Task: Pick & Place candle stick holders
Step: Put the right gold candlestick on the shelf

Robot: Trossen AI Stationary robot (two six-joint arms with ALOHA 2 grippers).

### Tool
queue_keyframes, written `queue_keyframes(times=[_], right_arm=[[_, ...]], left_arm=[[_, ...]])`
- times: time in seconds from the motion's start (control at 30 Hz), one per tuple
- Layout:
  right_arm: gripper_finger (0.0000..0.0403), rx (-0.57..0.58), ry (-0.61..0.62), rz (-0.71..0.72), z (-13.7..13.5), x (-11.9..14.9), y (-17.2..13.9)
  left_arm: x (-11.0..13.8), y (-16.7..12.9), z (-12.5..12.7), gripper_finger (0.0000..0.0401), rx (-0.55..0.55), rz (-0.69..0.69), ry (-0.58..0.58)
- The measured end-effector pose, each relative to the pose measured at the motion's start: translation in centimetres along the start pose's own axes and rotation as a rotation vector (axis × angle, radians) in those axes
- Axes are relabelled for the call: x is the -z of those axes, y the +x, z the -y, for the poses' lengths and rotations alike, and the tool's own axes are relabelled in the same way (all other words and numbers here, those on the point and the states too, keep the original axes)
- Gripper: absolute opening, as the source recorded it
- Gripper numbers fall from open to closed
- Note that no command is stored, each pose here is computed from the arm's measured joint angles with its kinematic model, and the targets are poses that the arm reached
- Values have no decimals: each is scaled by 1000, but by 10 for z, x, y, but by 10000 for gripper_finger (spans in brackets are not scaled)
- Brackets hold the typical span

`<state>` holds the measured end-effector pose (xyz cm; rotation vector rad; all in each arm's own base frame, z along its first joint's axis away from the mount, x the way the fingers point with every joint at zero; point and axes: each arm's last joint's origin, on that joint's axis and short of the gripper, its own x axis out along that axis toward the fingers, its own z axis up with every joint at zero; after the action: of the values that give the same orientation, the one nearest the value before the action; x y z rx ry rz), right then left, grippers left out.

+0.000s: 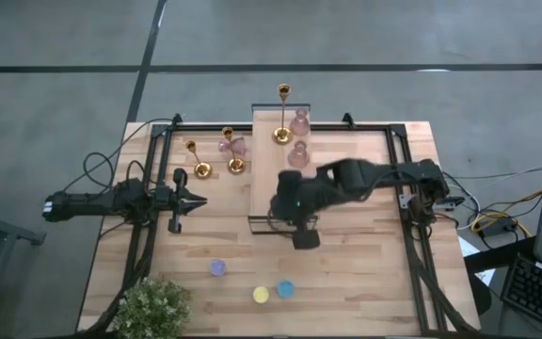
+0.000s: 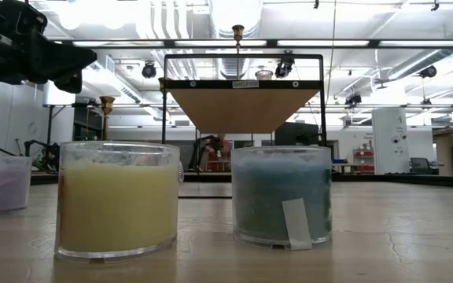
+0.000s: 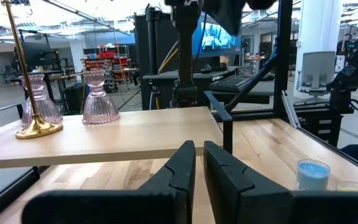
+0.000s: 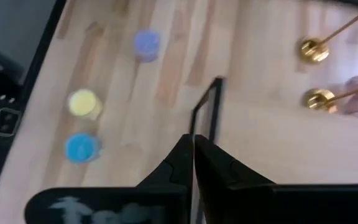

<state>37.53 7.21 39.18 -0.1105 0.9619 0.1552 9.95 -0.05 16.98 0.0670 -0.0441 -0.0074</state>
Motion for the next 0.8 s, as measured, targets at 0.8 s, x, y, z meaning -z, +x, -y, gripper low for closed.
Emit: queue_keyframes(times=[0.8], right_arm=[[8,105,52,-263,-88,76,96]], left_arm=[[0,0,0,37,0,0,0]])
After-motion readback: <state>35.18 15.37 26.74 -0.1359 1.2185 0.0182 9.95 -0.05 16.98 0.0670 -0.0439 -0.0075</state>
